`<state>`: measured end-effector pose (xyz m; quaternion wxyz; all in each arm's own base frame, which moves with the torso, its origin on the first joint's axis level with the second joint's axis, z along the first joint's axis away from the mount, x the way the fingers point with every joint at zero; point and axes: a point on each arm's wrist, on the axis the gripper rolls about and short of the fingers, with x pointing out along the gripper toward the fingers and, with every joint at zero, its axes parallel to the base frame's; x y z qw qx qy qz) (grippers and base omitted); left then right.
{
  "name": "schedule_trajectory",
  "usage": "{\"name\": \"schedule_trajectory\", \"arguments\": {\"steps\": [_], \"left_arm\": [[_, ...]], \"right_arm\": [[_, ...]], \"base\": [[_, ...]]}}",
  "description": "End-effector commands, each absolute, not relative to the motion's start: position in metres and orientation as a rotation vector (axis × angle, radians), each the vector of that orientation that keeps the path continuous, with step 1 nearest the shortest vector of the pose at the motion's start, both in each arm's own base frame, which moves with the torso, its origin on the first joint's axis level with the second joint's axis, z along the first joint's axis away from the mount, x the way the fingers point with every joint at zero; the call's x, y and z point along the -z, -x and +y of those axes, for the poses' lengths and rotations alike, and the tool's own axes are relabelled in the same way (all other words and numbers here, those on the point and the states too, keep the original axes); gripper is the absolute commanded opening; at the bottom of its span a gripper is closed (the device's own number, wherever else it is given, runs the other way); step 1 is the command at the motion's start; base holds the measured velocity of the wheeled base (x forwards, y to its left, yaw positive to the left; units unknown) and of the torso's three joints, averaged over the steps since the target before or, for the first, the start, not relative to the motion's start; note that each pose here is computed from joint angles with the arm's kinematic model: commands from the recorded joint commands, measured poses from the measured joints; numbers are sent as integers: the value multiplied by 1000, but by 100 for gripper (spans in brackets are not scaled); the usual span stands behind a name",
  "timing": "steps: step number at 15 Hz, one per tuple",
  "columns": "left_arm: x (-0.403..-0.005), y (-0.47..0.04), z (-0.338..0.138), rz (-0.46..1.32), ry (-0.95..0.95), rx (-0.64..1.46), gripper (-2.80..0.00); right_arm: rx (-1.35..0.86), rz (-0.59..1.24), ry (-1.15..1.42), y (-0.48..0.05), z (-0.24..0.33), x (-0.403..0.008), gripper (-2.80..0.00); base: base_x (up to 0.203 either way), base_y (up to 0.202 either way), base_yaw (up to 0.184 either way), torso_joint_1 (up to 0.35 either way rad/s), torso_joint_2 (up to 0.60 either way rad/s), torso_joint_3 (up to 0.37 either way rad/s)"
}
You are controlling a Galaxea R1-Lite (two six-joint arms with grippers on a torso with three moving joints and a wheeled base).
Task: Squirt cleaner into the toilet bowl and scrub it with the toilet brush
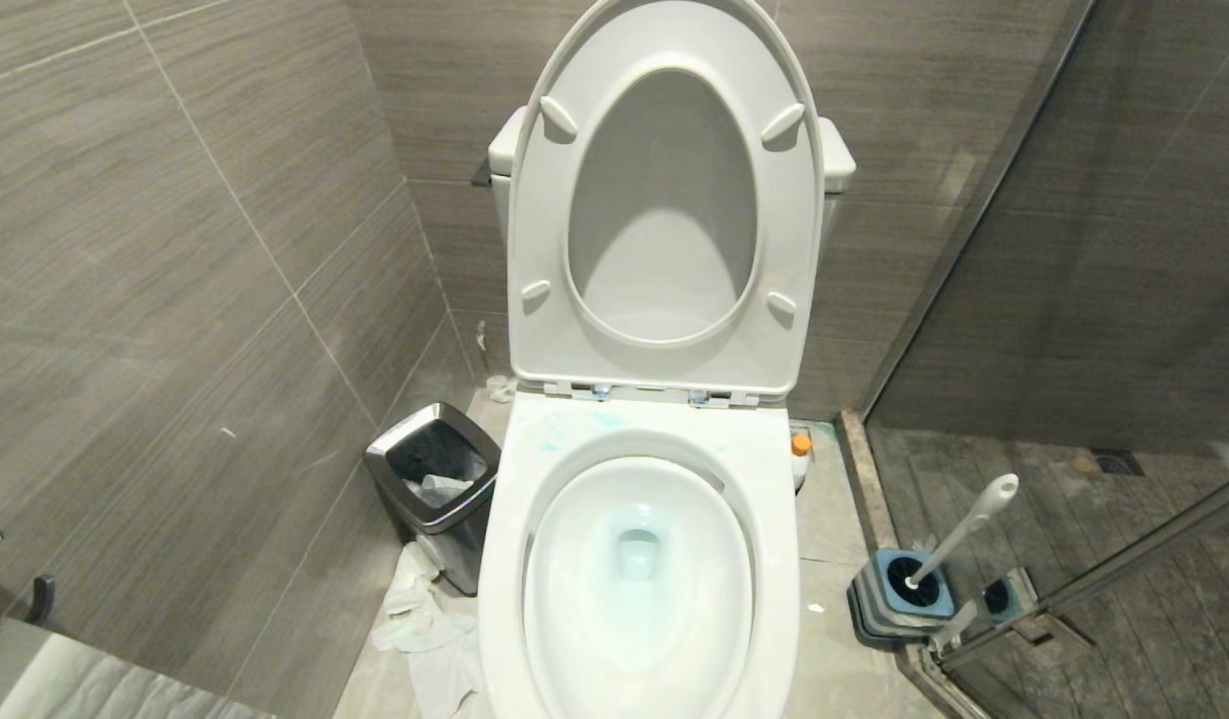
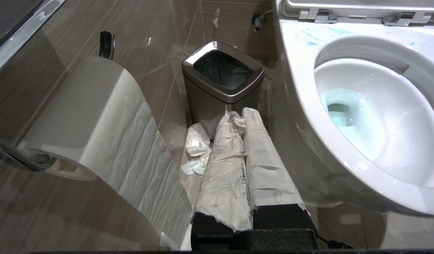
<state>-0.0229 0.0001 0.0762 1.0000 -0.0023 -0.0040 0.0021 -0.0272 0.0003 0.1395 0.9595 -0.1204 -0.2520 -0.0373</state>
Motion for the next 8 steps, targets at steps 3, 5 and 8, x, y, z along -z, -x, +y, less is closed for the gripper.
{"name": "schedule_trajectory", "arguments": {"steps": [3,5,8], "left_arm": [[-75,22,0,-2,6,-5,-280],[-75,22,0,-2,6,-5,-280],[-74,22,0,0,5,-5,-280]], "right_arm": [[75,-479,235,34,0,-121,0],[56,-382,213,30,0,-112,0],[36,-204,201,24,0,-94,0]], "base": [[0,0,0,0,0,0],[0,0,0,0,0,0],[0,0,0,0,0,0]]}}
